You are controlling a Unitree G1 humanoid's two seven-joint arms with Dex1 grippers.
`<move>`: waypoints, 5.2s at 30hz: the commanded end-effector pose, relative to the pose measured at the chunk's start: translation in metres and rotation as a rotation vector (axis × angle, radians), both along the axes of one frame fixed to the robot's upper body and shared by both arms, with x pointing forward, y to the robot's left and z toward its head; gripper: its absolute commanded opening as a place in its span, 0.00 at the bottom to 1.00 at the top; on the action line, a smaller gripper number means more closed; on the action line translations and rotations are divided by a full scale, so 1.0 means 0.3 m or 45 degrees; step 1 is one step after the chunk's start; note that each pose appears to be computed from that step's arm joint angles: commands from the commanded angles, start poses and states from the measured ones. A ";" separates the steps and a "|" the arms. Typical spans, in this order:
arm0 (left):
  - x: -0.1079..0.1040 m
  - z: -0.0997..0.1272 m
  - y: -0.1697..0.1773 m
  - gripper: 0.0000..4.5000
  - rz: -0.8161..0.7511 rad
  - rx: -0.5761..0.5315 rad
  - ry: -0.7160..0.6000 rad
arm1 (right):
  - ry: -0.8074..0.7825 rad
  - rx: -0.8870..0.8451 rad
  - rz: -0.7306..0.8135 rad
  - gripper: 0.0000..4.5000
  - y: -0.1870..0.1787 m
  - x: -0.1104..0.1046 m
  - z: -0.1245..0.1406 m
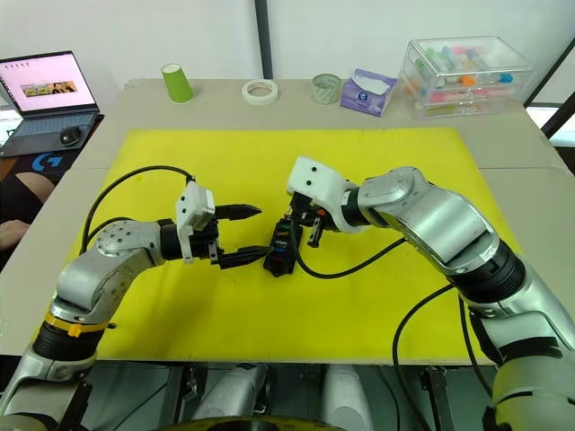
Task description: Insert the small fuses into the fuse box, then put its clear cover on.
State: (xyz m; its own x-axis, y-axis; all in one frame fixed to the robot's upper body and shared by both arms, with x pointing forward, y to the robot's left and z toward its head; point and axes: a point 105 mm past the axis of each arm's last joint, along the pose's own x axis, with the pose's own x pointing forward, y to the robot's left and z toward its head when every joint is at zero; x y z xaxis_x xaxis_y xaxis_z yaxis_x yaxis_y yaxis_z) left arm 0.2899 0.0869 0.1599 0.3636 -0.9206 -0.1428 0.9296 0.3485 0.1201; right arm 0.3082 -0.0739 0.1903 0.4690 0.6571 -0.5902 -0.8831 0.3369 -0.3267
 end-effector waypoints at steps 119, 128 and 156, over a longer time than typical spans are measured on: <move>0.022 0.028 0.010 0.99 0.075 0.081 -0.016 | -0.030 -0.047 0.175 0.00 0.041 0.066 -0.056; 0.024 0.029 0.010 1.00 0.074 0.082 -0.013 | -0.033 -0.037 0.189 0.17 0.042 0.062 -0.052; 0.026 0.043 -0.021 1.00 0.019 0.067 -0.028 | -0.050 0.174 0.186 0.26 0.045 0.057 0.030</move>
State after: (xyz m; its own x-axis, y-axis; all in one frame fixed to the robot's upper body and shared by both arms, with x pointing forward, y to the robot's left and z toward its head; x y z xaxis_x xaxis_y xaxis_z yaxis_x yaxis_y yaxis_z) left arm 0.2993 0.0842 0.1633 0.3922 -0.8952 -0.2115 0.9193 0.3737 0.1231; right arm 0.3292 -0.0657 0.1881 0.3841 0.7626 -0.5205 -0.9192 0.2627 -0.2933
